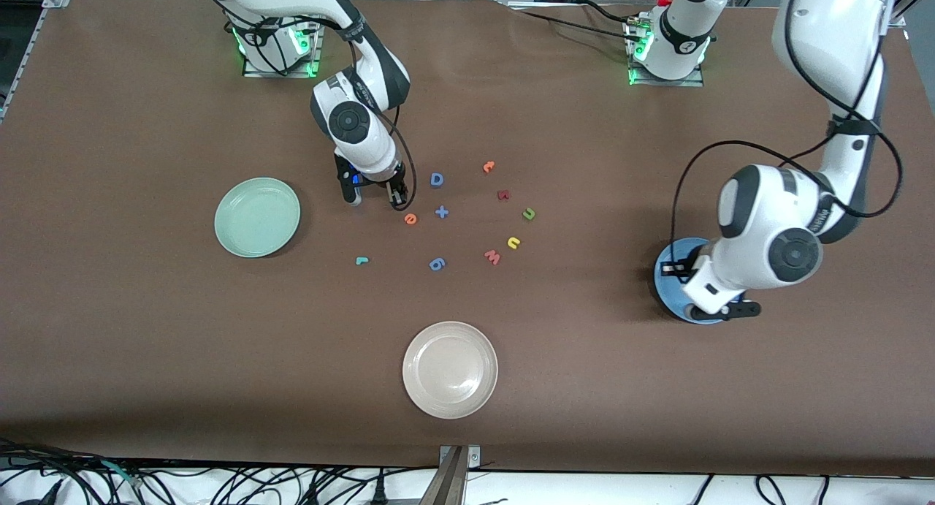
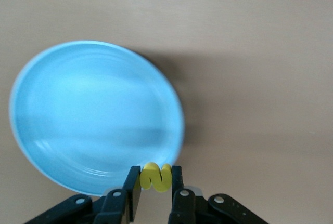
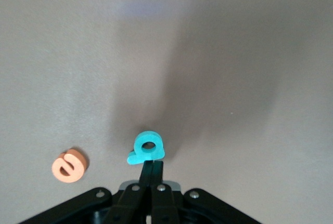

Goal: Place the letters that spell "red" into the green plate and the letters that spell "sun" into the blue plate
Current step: 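Carry the yellow 2 onto the blue plate and open the left gripper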

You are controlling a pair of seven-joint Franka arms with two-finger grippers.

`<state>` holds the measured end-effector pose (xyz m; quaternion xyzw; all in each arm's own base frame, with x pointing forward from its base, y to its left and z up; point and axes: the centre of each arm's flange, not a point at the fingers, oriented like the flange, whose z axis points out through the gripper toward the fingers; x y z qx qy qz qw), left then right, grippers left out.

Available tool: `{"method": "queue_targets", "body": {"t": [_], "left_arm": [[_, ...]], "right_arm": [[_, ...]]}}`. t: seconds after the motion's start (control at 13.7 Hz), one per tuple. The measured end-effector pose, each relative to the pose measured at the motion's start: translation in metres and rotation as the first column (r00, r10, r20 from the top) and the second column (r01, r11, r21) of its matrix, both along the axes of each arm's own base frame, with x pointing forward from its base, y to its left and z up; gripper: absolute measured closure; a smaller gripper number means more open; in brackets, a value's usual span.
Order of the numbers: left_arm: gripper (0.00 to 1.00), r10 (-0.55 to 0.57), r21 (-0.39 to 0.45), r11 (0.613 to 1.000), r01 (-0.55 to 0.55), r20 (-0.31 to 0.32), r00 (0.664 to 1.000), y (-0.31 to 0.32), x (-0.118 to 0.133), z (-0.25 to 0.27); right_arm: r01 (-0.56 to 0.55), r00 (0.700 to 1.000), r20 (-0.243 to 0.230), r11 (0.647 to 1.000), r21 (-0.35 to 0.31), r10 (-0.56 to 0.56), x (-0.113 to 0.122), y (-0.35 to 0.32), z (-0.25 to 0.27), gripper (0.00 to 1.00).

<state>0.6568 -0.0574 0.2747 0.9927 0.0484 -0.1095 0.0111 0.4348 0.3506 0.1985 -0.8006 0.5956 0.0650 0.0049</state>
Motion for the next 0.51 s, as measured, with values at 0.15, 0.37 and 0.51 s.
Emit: {"method": "queue_targets", "body": {"t": [0.15,0.37,0.51], "left_arm": [[0.72,0.006,-0.008,1.0,-0.006,-0.013,1.0,0.03,0.001,-0.011],[0.7,0.007,-0.013,1.0,-0.007,-0.026,1.0,0.039,0.001,-0.023],[0.52,-0.001,-0.016,1.0,0.001,-0.02,1.0,0.033,0.003,-0.022]], "right_arm": [[-0.002,1.0,-0.002,1.0,0.0,0.002,0.001,0.0,0.006,1.0],[-0.005,1.0,-0.007,1.0,-0.003,0.005,0.0,0.0,0.004,1.0],[-0.006,1.0,-0.01,1.0,-0.005,0.006,0.0,-0.001,0.003,0.94]]}}
